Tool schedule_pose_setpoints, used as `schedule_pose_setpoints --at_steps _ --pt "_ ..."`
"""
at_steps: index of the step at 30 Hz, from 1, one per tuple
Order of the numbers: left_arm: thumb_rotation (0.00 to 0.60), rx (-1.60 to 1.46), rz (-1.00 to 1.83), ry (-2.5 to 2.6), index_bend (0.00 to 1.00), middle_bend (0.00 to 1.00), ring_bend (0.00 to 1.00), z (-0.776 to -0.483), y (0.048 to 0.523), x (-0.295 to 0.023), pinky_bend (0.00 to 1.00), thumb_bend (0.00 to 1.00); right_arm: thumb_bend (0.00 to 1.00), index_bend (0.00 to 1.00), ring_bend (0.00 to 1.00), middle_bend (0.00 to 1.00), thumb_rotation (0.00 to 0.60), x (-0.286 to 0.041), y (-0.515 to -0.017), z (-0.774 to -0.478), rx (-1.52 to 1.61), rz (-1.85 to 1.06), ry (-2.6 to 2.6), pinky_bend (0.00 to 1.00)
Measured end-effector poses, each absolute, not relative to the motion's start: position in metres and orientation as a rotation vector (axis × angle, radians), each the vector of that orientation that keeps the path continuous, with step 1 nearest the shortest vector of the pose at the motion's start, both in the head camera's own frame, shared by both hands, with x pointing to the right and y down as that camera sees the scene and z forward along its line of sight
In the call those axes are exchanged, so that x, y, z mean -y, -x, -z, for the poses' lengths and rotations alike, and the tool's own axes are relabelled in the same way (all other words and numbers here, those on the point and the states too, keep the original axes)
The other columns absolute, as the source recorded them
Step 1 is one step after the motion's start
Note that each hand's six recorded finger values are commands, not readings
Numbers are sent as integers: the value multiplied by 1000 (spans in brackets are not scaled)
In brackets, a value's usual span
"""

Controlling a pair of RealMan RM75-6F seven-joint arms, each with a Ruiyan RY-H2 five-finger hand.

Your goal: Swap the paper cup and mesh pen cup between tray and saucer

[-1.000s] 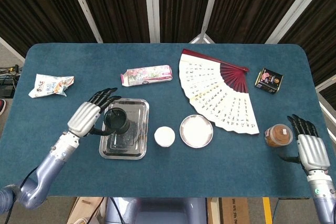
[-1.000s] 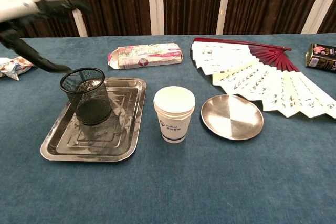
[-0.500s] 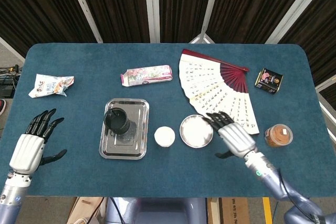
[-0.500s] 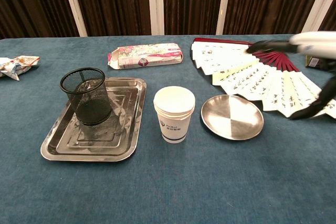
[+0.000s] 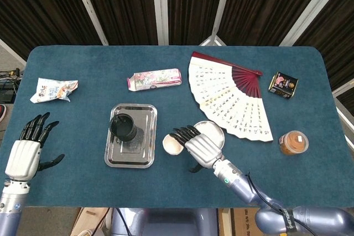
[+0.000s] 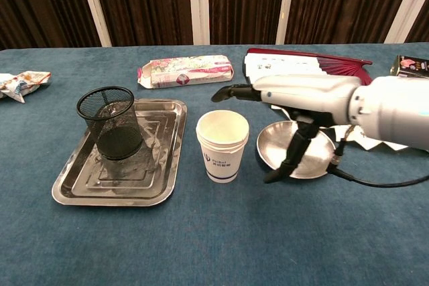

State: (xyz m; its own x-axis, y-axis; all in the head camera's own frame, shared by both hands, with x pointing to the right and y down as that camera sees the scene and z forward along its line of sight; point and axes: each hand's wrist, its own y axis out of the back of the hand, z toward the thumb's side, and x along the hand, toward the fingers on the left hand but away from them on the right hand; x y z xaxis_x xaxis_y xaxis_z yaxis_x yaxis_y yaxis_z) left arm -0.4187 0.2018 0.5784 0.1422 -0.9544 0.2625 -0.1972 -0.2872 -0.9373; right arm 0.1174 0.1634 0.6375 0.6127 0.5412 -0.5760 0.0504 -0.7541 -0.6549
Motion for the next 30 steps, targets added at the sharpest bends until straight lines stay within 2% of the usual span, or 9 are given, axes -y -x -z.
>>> schedule_pose_setpoints --at_steps 5,8,11,14,20,30 --pt "600 -1143 1220 1614 181 0 0 -579 422 -199 110 16 0 0 8 0 600 -153 -103 -649 471 -1085 2238 0" --pt "600 -1156 1225 1607 181 0 0 -579 424 -197 112 18 0 12 80 43 600 -147 -97 -654 479 -1089 2229 50" --pt "600 -1162 1229 1610 183 0 0 -580 425 -197 116 19 0 116 185 151 600 -143 -95 -658 490 -1102 2215 189" --pt "600 -1165 1232 1618 189 0 0 -581 425 -197 120 20 0 203 274 220 600 -140 -95 -662 510 -1117 2206 267" --pt "600 -1177 1229 1634 194 0 0 -582 423 -197 123 20 0 336 386 340 600 -138 -93 -665 526 -1109 2182 347" --pt "600 -1205 1236 1611 198 0 0 -581 428 -194 125 20 0 464 435 416 600 -129 -97 -657 628 -1052 2139 378"
